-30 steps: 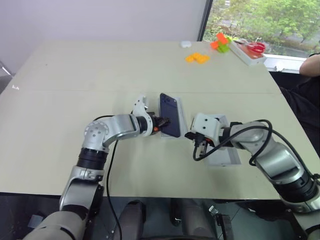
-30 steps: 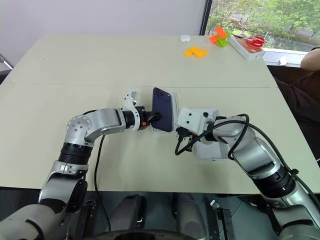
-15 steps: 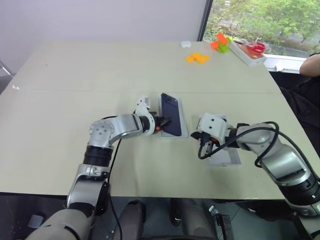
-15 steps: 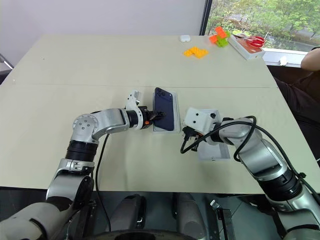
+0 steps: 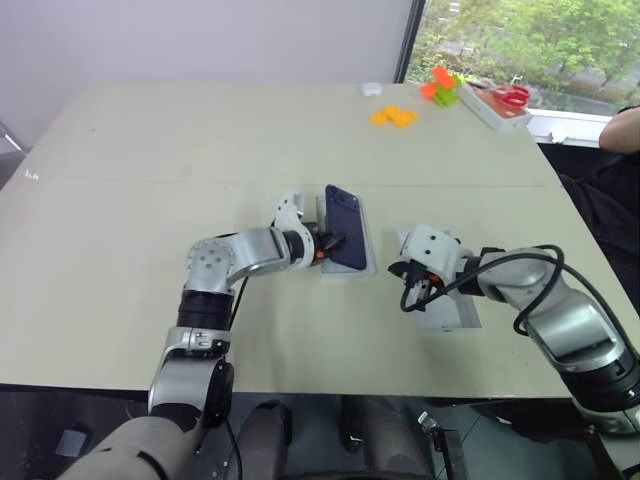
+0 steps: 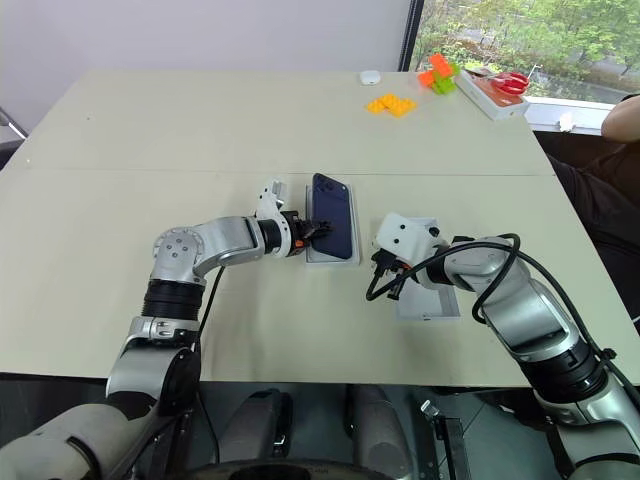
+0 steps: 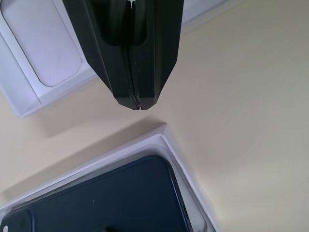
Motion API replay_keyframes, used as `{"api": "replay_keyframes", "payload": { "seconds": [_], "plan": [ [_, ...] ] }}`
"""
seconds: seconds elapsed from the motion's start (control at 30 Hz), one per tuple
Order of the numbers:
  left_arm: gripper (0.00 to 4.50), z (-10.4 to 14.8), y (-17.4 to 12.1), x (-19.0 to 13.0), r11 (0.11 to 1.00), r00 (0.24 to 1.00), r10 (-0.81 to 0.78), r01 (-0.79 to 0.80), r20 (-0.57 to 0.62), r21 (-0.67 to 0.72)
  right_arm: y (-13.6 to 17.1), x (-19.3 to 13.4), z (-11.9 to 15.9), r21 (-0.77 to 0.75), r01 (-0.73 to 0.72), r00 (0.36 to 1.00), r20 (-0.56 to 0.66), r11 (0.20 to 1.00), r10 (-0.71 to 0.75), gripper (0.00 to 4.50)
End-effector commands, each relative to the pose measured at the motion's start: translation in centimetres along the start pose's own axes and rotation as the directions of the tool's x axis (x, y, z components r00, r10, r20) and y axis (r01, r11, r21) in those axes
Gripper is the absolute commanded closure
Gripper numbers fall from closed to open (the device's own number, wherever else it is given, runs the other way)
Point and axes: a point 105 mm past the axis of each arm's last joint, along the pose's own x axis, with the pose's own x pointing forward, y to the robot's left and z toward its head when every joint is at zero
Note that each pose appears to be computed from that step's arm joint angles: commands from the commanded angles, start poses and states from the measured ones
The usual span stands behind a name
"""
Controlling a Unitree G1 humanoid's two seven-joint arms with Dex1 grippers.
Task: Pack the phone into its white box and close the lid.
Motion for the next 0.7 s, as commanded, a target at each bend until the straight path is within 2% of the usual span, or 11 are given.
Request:
{"api": "replay_keyframes", "payload": {
  "seconds": [0.03, 0.17, 0.2, 0.37, 0.53, 0.6, 0.7],
  "plan": [
    [2.24, 0.9, -1.6, -0.6, 0.998, 0.998, -0.061, 0.060, 0.027, 0.035, -0.6, -0.6, 0.7, -0.017, 0.028, 0.999, 0.030, 0.999, -0.028, 4.50],
    [0.23, 0.7, -1.9, -1.1, 0.996, 0.997, -0.078, 0.077, 0.016, 0.050, -0.6, -0.6, 0.7, -0.017, 0.029, 0.999, 0.032, 0.999, -0.028, 4.50],
    [0.06, 0.7, -2.0, -1.3, 0.995, 0.996, -0.087, 0.087, 0.009, 0.054, -0.6, -0.6, 0.7, -0.018, 0.029, 0.999, 0.032, 0.999, -0.028, 4.50],
    [0.06, 0.7, -1.9, -3.4, 0.981, 0.997, -0.059, 0.067, -0.045, 0.183, -0.6, -0.5, 0.8, -0.021, 0.030, 0.999, 0.036, 0.999, -0.029, 4.50],
    [0.06, 1.8, -3.7, -6.6, 0.941, 0.992, -0.116, 0.126, -0.048, 0.315, -0.7, -0.4, 0.8, -0.025, 0.030, 0.999, 0.037, 0.999, -0.029, 4.50],
    [0.06, 2.2, -3.8, -7.8, 0.924, 0.993, -0.114, 0.118, -0.033, 0.363, -0.8, -0.4, 0.8, -0.027, 0.031, 0.999, 0.038, 0.999, -0.030, 4.50],
    [0.06, 4.4, -2.0, -10.3, 0.899, 0.995, -0.008, -0.035, 0.096, 0.437, -1.1, -0.5, 1.0, -0.030, 0.039, 0.998, 0.044, 0.999, -0.037, 4.50]
  ]
}}
